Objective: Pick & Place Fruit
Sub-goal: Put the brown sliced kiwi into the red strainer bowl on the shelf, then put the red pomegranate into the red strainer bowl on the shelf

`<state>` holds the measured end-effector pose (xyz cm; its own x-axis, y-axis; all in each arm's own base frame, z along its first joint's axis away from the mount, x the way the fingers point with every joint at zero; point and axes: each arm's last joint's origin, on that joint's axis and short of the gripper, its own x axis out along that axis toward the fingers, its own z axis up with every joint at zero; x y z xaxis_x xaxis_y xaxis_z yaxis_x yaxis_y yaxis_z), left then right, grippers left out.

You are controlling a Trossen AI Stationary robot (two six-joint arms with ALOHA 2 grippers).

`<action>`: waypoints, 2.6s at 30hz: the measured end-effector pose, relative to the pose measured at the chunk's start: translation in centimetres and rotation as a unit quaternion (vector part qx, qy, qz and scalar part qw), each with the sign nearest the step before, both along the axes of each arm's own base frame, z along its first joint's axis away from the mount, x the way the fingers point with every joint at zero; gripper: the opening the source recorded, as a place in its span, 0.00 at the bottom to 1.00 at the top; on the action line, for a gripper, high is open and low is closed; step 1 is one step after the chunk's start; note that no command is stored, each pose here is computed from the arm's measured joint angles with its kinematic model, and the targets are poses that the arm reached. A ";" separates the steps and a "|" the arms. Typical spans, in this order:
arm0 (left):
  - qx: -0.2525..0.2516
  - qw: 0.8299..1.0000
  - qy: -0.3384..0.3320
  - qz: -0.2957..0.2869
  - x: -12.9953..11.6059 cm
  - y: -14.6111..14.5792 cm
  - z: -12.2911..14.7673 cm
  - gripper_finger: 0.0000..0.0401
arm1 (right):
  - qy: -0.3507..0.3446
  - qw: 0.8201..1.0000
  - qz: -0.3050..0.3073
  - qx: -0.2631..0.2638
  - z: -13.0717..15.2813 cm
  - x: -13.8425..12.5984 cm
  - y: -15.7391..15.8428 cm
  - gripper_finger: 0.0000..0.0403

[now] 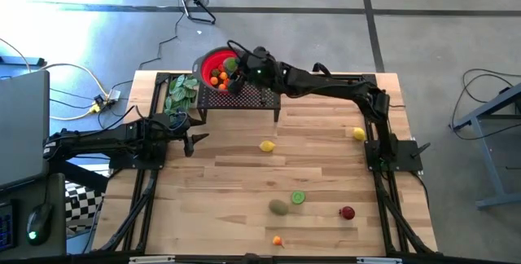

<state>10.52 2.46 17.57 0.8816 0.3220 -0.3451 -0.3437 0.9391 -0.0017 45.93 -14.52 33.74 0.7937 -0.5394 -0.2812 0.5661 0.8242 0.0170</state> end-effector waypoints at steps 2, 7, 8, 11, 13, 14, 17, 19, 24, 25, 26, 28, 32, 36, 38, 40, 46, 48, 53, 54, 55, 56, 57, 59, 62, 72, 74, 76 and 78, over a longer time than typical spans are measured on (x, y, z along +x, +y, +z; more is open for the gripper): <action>0.000 1.000 0.000 0.000 0.0 0.0 0.0 0.57 | 0.008 1.000 0.002 0.004 -0.5 0.2 -0.1 0.53; 0.000 1.000 0.001 0.000 0.0 0.0 0.0 0.57 | 0.043 0.999 -0.002 0.015 -1.3 0.0 -0.4 0.54; 0.000 1.000 0.000 0.000 0.0 0.0 0.0 0.57 | 0.046 0.999 -0.004 0.015 -1.4 -0.1 -0.4 0.54; 0.001 1.000 0.001 0.000 0.0 0.0 0.0 0.57 | 0.059 0.998 -0.006 0.017 -1.6 -0.2 -0.5 0.54; 0.001 1.000 0.000 0.000 0.0 0.0 0.0 0.57 | 0.067 0.998 -0.007 0.019 -1.7 -0.3 -0.6 0.54; 0.001 1.000 0.001 0.000 0.0 0.0 0.0 0.57 | 0.070 0.997 -0.008 0.019 -1.8 -0.4 -0.7 0.54; 0.001 1.000 0.000 -0.001 0.0 0.0 0.0 0.57 | 0.079 0.997 -0.010 0.021 -2.3 -0.5 -0.9 0.54; 0.001 1.000 0.001 0.000 0.0 0.0 0.0 0.57 | 0.083 0.996 -0.013 0.023 -2.5 -0.6 -1.2 0.54; 0.000 1.000 0.002 0.000 0.0 0.0 0.0 0.57 | 0.081 0.996 -0.009 0.024 -2.5 -0.6 -1.2 0.55; 0.000 1.000 0.002 0.000 0.0 0.0 0.0 0.57 | 0.081 0.996 -0.009 0.025 -2.5 -0.6 -1.2 0.57; 0.000 1.000 0.002 0.000 0.0 0.0 0.0 0.57 | 0.081 0.996 -0.008 0.024 -2.5 -0.6 -1.2 0.58; 0.000 1.000 0.002 0.000 0.0 0.0 0.0 0.57 | 0.081 0.996 -0.008 0.024 -2.5 -0.6 -1.2 0.62; 0.000 1.000 0.002 0.000 0.0 0.0 0.0 0.57 | 0.081 0.996 -0.009 0.024 -2.5 -0.6 -1.2 0.69; 0.000 1.000 0.002 0.000 0.0 0.0 0.0 0.57 | 0.081 0.996 -0.009 0.023 -2.4 -0.6 -1.2 0.73; 0.000 1.000 0.002 0.000 0.0 0.0 0.0 0.57 | 0.077 0.997 -0.009 0.022 -1.9 -0.9 -1.1 0.74; 0.000 1.000 0.002 0.000 0.0 0.0 0.0 0.57 | 0.064 0.998 -0.006 0.018 -1.0 -1.2 -0.8 0.72; 0.000 1.000 0.002 0.000 0.0 0.0 0.0 0.57 | 0.042 0.999 0.012 -0.001 2.3 -2.7 0.9 0.62; -0.001 1.000 0.005 0.000 0.0 0.0 -0.1 0.57 | 0.039 0.999 0.019 -0.001 3.4 -3.4 1.7 0.58; -0.001 1.000 0.005 -0.001 0.0 0.0 -0.1 0.57 | 0.046 0.998 0.039 0.001 5.4 -5.0 3.9 0.49; -0.001 1.000 0.006 -0.001 0.0 0.0 -0.1 0.57 | 0.055 0.998 0.044 0.003 5.5 -5.2 4.4 0.48; -0.001 1.000 0.006 -0.001 0.0 0.0 -0.1 0.57 | 0.061 0.997 0.048 0.004 5.7 -5.5 4.8 0.46; -0.001 1.000 0.005 -0.001 0.0 0.0 -0.1 0.57 | 0.069 0.996 0.053 0.006 6.0 -5.9 5.3 0.45; -0.001 1.000 0.006 -0.001 0.0 0.0 -0.1 0.57 | 0.079 0.995 0.058 0.009 6.0 -6.1 5.7 0.43; -0.001 1.000 0.006 -0.001 0.0 0.0 -0.1 0.57 | 0.092 0.994 0.066 0.011 6.4 -6.8 6.7 0.41; -0.001 1.000 0.006 -0.001 0.0 0.0 -0.1 0.57 | 0.114 0.992 0.062 0.008 6.7 -7.5 8.1 0.37; -0.001 1.000 0.007 0.000 -0.1 0.0 -0.1 0.57 | 0.185 0.981 0.053 -0.001 6.5 -9.1 12.4 0.22; -0.001 1.000 0.008 0.000 -0.1 0.0 -0.1 0.57 | 0.200 0.979 0.045 0.018 6.0 -9.4 13.3 0.19; -0.001 1.000 0.008 0.000 -0.1 0.0 -0.1 0.57 | 0.223 0.973 0.039 0.042 5.5 -10.0 14.4 0.17; -0.002 1.000 0.010 0.000 -0.1 0.0 -0.2 0.57 | 0.246 0.966 0.032 0.068 4.9 -10.6 15.6 0.15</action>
<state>10.46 2.45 17.40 0.8751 0.3200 -0.3630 -0.3428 0.9394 0.0018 35.31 1.06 38.68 0.5760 -0.4247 -0.6985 0.4808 0.8670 -0.1307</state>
